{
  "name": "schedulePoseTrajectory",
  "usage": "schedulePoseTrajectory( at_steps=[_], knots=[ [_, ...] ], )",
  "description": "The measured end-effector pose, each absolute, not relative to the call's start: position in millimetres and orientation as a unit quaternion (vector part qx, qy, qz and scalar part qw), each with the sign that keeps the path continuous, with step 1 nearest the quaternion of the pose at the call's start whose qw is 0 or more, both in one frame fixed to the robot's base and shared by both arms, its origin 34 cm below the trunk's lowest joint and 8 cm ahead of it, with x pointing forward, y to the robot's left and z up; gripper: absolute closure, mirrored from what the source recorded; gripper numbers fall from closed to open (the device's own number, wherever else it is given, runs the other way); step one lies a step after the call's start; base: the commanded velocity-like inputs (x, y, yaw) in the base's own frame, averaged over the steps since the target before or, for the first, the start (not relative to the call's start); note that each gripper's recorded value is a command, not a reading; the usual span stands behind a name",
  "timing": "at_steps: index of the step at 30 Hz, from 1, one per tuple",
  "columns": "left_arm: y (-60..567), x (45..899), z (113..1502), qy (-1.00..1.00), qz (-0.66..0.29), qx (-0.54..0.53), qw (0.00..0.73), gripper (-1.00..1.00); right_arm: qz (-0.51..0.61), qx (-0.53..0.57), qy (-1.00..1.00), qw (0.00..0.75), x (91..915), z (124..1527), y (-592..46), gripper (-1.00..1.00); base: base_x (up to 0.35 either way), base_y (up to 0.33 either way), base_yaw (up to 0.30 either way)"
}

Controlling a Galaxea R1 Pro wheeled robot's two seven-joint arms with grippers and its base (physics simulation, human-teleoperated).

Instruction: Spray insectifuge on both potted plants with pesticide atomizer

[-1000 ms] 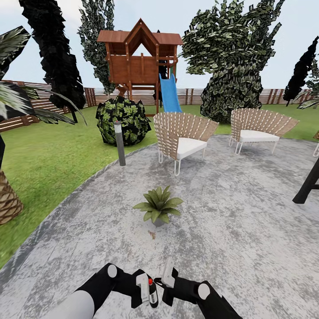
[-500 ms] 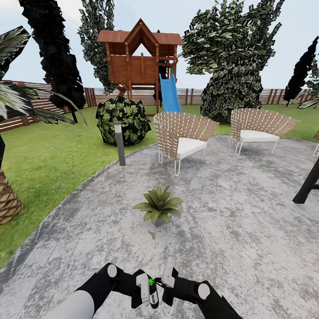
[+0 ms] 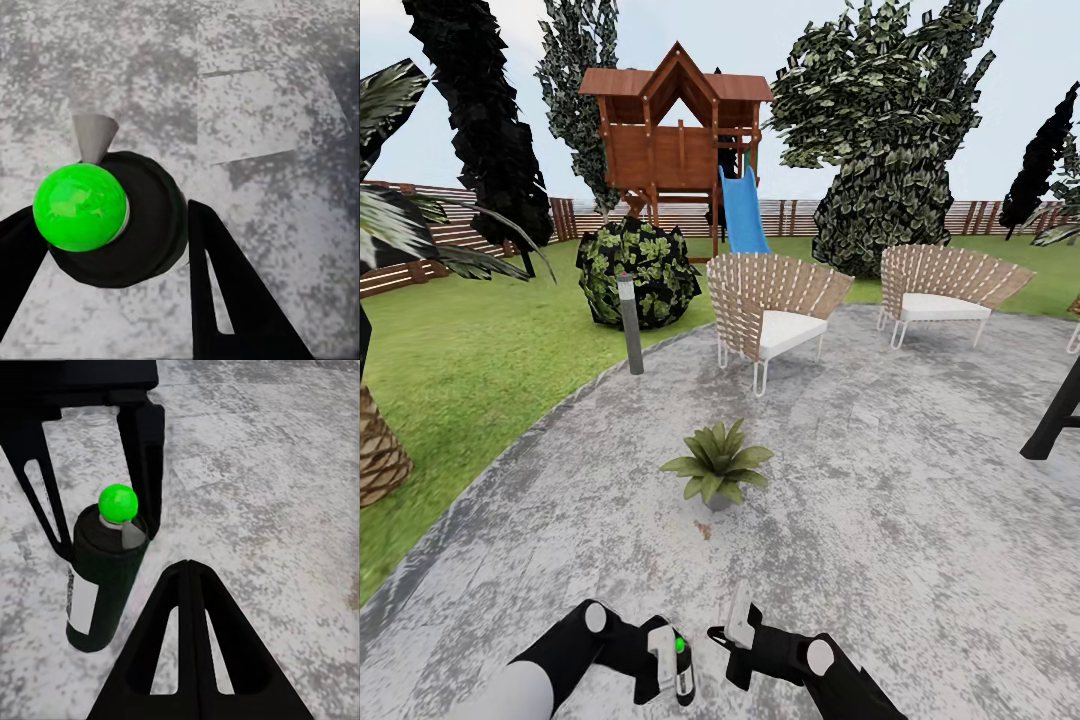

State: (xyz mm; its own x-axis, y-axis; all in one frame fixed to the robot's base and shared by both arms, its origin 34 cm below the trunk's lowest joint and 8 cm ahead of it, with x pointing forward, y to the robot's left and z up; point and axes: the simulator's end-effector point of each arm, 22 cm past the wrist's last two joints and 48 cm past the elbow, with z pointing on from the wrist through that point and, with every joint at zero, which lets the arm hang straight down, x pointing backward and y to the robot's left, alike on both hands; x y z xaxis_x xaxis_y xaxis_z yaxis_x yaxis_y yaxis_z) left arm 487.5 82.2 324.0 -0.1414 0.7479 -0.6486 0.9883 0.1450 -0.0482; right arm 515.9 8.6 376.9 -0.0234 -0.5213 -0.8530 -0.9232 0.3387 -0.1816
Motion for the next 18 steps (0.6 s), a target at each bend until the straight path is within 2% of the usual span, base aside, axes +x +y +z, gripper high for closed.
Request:
schedulePoseTrajectory(
  at_steps=[9,10,18],
  knots=[
    [162.5,492.6,310.0,0.742,-0.202,0.599,0.222,1.00,0.221,-0.531,0.681,0.454,515.4,376.5,8.6,1.00,0.000,0.000,0.000],
    [174.7,493.1,308.7,0.746,-0.195,0.598,0.218,1.00,0.221,-0.531,0.681,0.454,515.5,376.5,8.6,-1.00,0.000,0.000,0.000],
    [246.1,496.3,304.9,0.773,-0.158,0.580,0.205,1.00,0.219,-0.529,0.683,0.453,515.5,374.7,6.6,-1.00,0.000,0.000,0.000]
  ],
)
